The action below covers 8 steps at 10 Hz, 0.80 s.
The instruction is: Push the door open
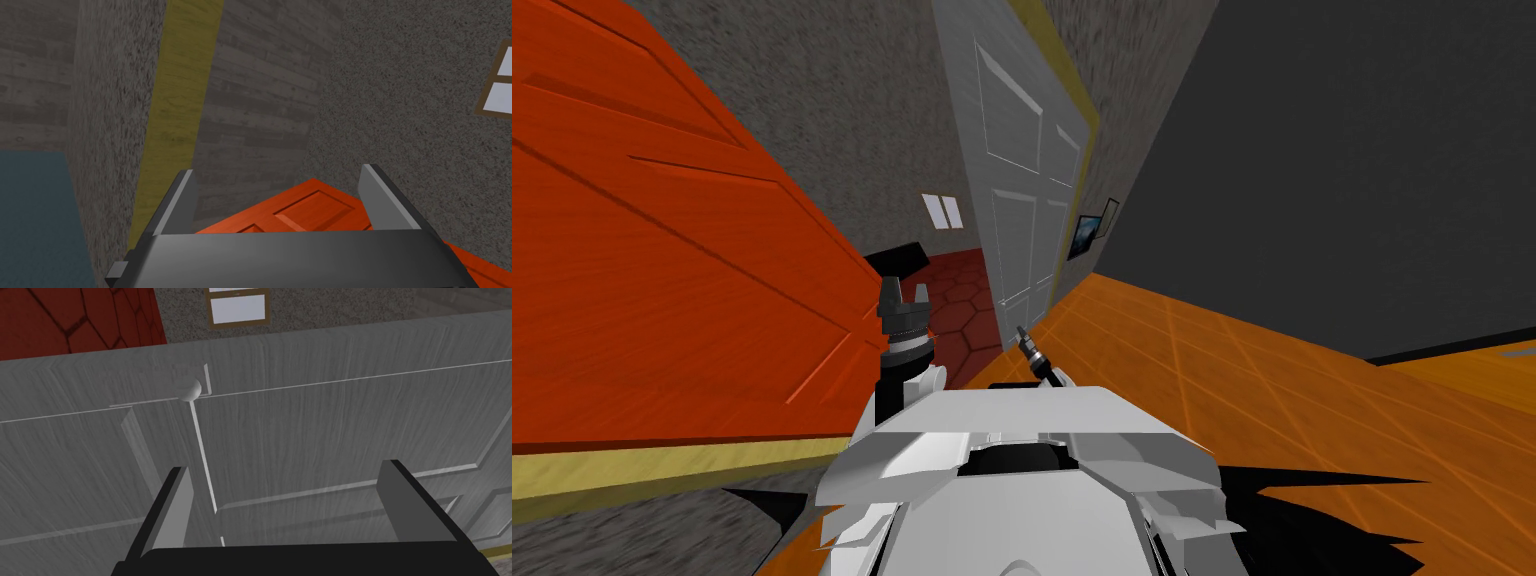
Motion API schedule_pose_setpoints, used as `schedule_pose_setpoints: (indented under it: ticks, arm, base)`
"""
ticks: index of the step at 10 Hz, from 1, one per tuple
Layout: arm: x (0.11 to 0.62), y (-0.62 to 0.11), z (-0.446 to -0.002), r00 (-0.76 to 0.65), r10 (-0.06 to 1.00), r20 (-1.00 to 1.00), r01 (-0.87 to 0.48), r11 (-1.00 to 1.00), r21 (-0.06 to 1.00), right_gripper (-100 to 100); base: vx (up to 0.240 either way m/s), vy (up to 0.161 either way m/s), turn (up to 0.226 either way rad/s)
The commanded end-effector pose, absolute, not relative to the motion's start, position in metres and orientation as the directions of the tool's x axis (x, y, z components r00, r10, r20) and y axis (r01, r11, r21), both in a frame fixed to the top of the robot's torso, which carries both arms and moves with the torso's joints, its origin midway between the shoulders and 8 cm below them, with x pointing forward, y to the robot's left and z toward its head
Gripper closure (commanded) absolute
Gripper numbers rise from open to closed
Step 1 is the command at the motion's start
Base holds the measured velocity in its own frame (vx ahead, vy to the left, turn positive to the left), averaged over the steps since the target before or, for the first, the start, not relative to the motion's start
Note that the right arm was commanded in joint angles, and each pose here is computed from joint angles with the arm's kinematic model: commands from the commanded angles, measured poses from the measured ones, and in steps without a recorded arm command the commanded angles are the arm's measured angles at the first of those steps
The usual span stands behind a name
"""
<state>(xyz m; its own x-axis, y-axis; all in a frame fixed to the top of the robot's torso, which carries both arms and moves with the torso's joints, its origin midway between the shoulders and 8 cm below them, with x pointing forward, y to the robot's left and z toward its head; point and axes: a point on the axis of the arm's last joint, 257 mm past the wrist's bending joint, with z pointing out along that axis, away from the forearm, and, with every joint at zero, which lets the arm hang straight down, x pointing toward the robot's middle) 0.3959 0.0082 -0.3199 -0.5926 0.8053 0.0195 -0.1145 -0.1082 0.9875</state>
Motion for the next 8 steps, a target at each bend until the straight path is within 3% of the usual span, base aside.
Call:
schedule_pose_setpoints:
  ticks: [1,8]
  arm:
    - [0.391,0.013,-0.33,-0.612,0.79,0.018,-0.094,-0.095,0.991,-100]
    - [0.369,0.032,-0.377,-0.683,0.73,0.005,-0.02,-0.026,0.999,-100]
  base:
    - [0.164,0.008,-0.042]
    - [0.18,0.009,-0.037]
